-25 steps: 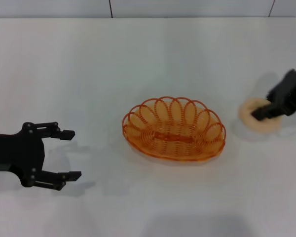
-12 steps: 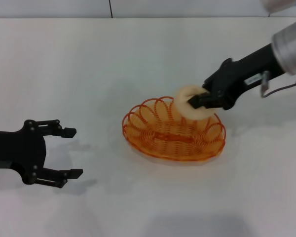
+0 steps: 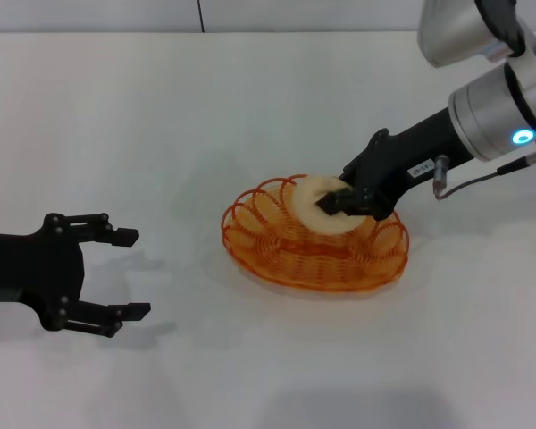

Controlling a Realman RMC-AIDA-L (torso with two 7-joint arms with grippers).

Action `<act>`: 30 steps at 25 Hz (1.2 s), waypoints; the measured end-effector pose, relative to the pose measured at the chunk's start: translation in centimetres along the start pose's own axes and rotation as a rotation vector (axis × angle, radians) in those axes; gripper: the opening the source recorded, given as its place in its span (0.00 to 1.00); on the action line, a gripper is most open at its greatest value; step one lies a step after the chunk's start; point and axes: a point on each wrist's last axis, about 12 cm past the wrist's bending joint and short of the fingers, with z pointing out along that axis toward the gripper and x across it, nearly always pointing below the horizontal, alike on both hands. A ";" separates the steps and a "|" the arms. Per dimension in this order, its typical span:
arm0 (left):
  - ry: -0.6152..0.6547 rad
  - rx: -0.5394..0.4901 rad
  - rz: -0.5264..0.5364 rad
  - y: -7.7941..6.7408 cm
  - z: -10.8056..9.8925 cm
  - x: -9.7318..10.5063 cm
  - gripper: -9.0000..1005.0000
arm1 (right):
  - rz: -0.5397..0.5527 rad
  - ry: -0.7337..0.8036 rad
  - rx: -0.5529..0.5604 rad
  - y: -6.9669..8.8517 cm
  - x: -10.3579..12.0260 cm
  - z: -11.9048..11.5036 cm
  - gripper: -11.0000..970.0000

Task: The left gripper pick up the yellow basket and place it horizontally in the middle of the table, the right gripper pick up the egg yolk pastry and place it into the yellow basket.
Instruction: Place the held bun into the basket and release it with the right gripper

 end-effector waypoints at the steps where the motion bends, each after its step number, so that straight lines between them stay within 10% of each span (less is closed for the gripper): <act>1: 0.000 0.000 0.000 0.0 0.0 0.0 0.88 | -0.001 0.002 -0.002 0.0 0.1 0.1 0.10; 21: 0.000 0.004 -0.005 -0.1 0.0 0.0 0.88 | -0.002 0.008 -0.026 0.2 1.5 -0.4 0.68; 30: -0.021 -0.003 -0.009 -0.1 -0.1 0.0 0.88 | -0.021 -0.174 -0.030 0.3 7.1 -5.3 0.81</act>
